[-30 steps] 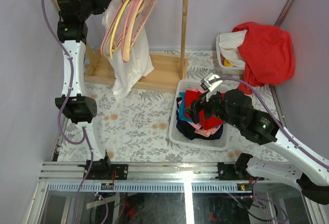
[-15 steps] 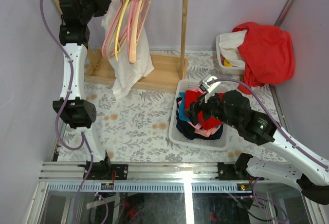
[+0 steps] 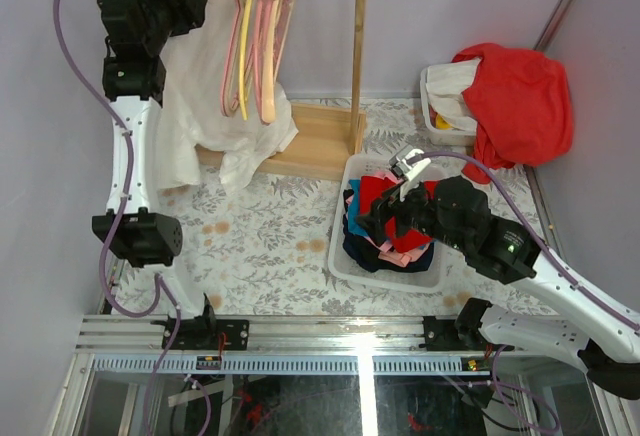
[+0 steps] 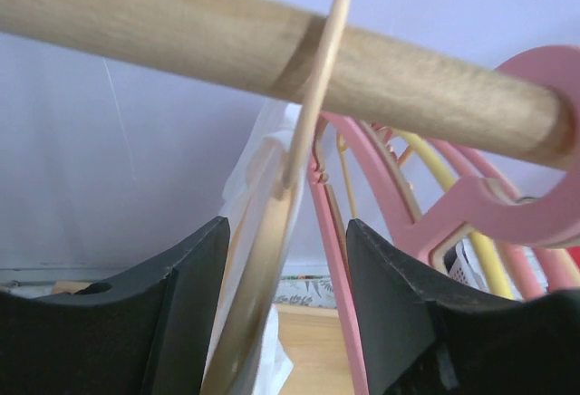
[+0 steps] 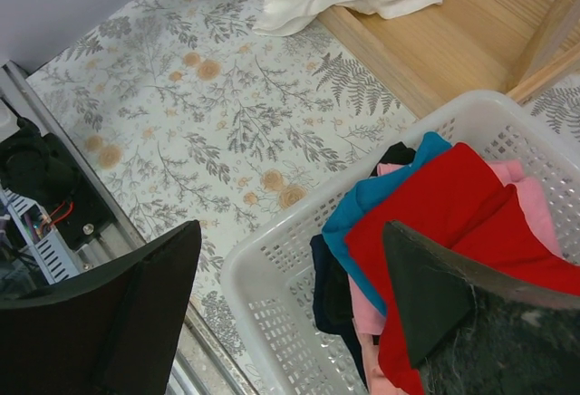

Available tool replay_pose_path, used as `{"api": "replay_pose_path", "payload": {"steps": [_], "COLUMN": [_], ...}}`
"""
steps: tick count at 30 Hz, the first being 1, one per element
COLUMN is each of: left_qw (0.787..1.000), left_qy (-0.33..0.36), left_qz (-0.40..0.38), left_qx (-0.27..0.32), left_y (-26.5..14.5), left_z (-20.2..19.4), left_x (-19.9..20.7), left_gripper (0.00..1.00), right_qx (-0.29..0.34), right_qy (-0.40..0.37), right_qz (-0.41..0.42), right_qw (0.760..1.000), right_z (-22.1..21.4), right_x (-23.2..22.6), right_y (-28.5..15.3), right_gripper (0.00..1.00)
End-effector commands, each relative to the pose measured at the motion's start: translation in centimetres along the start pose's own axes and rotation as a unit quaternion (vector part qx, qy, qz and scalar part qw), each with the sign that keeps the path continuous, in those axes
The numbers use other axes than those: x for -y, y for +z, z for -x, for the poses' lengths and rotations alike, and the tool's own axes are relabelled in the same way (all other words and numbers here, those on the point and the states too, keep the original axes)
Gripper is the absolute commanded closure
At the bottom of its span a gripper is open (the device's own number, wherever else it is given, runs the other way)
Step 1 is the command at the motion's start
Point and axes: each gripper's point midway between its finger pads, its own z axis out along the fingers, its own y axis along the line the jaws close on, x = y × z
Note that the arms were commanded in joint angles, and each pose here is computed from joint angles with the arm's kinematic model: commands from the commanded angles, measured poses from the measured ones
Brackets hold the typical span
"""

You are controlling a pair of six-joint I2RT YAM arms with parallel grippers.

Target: Place the t-shirt on the hanger

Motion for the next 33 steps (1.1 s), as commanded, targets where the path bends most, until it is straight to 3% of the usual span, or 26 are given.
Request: {"api": "replay_pose_path", "payload": {"steps": [1,9,13,21,26,33], "left_qw": [0.997,0.992,0.990,0.988,0.982,0.983], "left_qy": [0.026,0.029,0.009,-0.014,-0.018,-0.025], "left_qz": [0.003,0.048,0.091,0.141,0.188,0.183], "left_qx": [0.069,0.116,0.105,0.065,0.025,-0.006], "left_y": [-2.2,-6.8,-10.5,-16.1,-15.9,-13.6], "left_z": [5.1,8.6,9.1,3.3,-0.8,-3.7], "left_x": [1.0,1.3,1.4,-0.3,-3.0,-4.1], "left_gripper": [0.45,0.33,0.32,0.29,0.28,0.28], "right_qx": [0.023,0.027,0.028,0.031,0.033,0.033], "right_qy": [0.012,0.022,0.033,0.049,0.066,0.080], "right_qz": [0.026,0.037,0.049,0.054,0.068,0.078], "right_qw": [0.999,0.999,0.998,0.997,0.995,0.993], "right_z": [1.4,1.7,1.6,1.9,1.9,1.7], "right_x": [-1.1,-1.5,-2.0,-2.2,-2.7,-3.1], "right_y": [-0.7,-1.2,-1.5,-3.1,-4.1,-4.9], "right_gripper": [0.12,0.12,0.12,0.12,0.12,0.12]}}
